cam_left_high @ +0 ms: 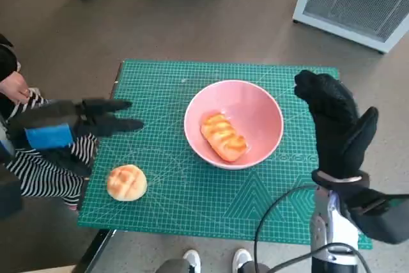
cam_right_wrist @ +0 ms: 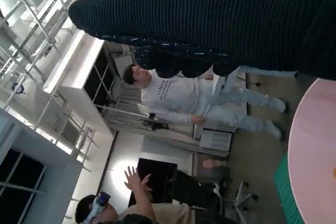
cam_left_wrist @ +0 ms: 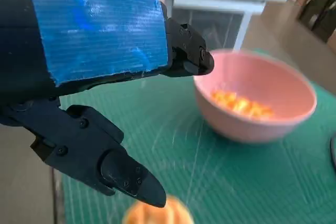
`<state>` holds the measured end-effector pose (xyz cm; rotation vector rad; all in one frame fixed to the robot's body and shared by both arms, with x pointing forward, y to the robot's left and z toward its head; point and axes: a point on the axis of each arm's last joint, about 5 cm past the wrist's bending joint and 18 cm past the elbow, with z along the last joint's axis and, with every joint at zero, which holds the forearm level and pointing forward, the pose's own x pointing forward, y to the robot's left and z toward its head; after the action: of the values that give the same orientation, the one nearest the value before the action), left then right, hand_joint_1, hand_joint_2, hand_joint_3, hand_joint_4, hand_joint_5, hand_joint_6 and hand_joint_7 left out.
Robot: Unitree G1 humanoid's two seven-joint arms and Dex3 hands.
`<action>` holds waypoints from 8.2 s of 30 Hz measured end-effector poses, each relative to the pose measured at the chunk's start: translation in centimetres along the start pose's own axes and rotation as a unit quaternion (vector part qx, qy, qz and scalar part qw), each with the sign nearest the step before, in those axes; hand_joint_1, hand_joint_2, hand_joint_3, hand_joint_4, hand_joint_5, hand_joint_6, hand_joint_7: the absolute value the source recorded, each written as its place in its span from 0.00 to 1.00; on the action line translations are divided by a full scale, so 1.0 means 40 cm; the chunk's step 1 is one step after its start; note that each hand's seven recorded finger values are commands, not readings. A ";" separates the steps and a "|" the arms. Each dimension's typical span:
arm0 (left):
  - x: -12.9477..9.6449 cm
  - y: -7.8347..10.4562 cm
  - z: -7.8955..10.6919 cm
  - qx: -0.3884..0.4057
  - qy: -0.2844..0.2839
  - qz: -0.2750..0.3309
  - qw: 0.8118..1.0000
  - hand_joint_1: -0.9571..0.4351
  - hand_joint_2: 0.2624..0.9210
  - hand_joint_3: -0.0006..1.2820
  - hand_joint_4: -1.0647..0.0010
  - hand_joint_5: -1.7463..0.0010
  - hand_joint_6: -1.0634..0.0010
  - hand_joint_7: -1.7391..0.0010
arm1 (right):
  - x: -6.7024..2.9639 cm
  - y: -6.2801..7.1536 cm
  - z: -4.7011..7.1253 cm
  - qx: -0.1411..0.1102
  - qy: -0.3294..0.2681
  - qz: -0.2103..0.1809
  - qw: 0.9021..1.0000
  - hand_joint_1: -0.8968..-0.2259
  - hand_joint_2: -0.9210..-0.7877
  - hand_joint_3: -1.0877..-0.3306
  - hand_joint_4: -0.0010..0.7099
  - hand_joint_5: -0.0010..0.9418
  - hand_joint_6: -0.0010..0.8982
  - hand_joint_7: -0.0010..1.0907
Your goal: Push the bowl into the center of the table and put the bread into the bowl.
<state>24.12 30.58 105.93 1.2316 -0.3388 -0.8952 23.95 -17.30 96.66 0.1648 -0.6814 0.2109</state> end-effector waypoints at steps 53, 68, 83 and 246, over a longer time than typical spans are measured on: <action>0.117 -0.264 -0.074 -0.087 0.096 -0.059 0.990 0.72 0.89 0.03 0.38 0.96 0.38 0.95 | -0.006 -0.008 0.004 0.014 0.015 0.012 1.000 0.32 0.00 0.59 0.22 0.00 0.05 0.43; 0.130 -0.237 -0.066 -0.058 0.079 -0.044 0.994 0.69 1.00 0.04 0.33 0.30 0.39 0.39 | -0.008 -0.007 0.005 0.005 0.016 0.006 1.000 0.33 0.00 0.59 0.22 0.00 0.05 0.43; 0.121 -0.058 -0.010 -0.035 -0.044 0.129 0.990 0.69 0.99 0.04 0.35 0.31 0.36 0.38 | -0.010 -0.013 0.003 -0.003 0.013 0.004 1.000 0.34 0.00 0.59 0.22 0.00 0.05 0.43; 0.421 -0.104 0.134 -0.434 -0.286 0.418 0.745 0.20 1.00 0.34 0.94 0.87 1.00 0.69 | 0.155 -0.015 0.046 -0.050 -0.032 0.043 0.997 0.34 0.00 0.58 0.25 0.01 0.07 0.46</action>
<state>29.45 14.26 100.05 -0.1533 -0.7756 -0.4726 27.68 -17.44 101.97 0.0456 -0.7627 0.2547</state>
